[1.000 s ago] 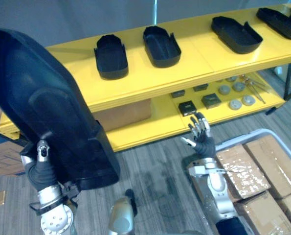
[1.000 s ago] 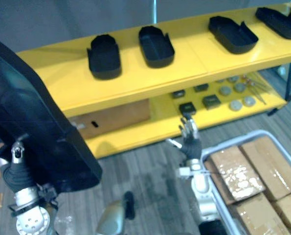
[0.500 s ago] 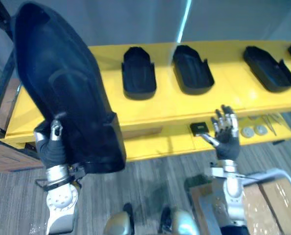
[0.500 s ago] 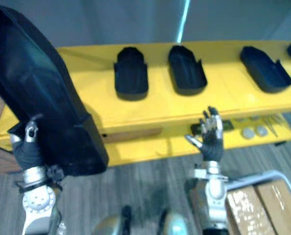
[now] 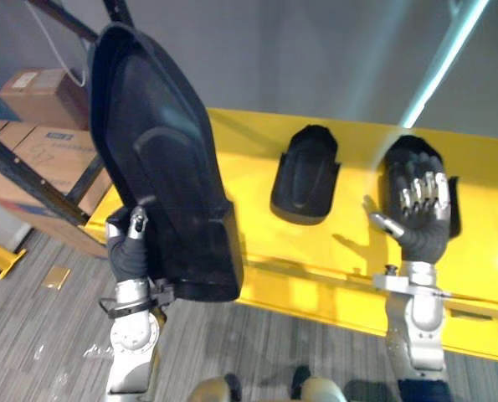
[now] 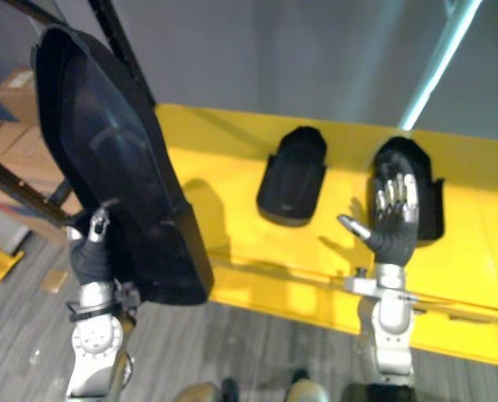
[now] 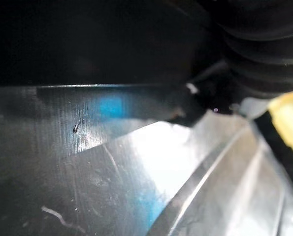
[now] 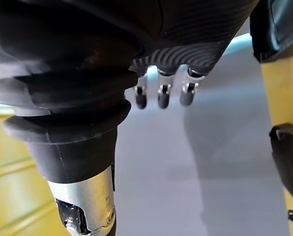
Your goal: Walk over and take plastic housings, then place them on the shelf
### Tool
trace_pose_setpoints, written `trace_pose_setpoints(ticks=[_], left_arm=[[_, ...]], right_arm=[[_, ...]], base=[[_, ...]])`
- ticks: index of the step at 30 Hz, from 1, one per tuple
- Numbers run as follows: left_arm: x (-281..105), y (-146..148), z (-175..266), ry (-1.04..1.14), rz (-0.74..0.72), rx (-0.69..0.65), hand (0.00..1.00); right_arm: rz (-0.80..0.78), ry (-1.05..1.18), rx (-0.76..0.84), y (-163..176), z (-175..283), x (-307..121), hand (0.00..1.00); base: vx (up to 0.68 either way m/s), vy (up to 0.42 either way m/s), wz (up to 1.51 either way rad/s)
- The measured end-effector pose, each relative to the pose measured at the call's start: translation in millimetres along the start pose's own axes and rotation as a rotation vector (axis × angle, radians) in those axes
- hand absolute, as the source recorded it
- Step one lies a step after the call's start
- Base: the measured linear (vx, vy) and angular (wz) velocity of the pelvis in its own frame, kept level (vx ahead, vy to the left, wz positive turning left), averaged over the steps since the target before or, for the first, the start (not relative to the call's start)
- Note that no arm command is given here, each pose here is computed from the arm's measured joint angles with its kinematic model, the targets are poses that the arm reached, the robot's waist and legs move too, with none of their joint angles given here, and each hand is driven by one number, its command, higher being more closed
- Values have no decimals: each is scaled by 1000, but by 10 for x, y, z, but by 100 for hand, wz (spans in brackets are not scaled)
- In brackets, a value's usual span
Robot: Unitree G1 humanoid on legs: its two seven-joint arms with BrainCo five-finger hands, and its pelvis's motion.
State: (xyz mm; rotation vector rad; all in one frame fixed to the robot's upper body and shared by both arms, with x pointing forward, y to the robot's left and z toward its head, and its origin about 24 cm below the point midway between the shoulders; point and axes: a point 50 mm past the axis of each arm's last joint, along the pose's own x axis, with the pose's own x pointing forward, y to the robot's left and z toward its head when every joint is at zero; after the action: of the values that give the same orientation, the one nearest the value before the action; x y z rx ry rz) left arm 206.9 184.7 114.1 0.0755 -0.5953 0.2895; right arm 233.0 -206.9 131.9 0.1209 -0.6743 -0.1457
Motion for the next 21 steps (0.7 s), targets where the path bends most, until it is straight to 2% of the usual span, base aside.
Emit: trace_pose_setpoints(ticks=[5,8,11,15,21], left_arm=[[-54,15,-30,18,6,11,100],[2,13,-40,6,-41,28,100],[16,32,-38,1,-94,51,100],[12,24,-48,16,-99,27,100],[-66,-99,-133,76,-59,-29,100]], right_arm=[[-48,-21,11,-2,-1,46,0],[-171,57,49,-11,-115,-176,0],[-217,96,69,51,-173,-289,0],[-180,105,32,116,-184,-320,0],[-201,131,-79,-124,-160,-426,0]], base=[[-63,313,-73],[-88,295,-28],[-56,203,-39],[43,7,-20],[51,-100,7]])
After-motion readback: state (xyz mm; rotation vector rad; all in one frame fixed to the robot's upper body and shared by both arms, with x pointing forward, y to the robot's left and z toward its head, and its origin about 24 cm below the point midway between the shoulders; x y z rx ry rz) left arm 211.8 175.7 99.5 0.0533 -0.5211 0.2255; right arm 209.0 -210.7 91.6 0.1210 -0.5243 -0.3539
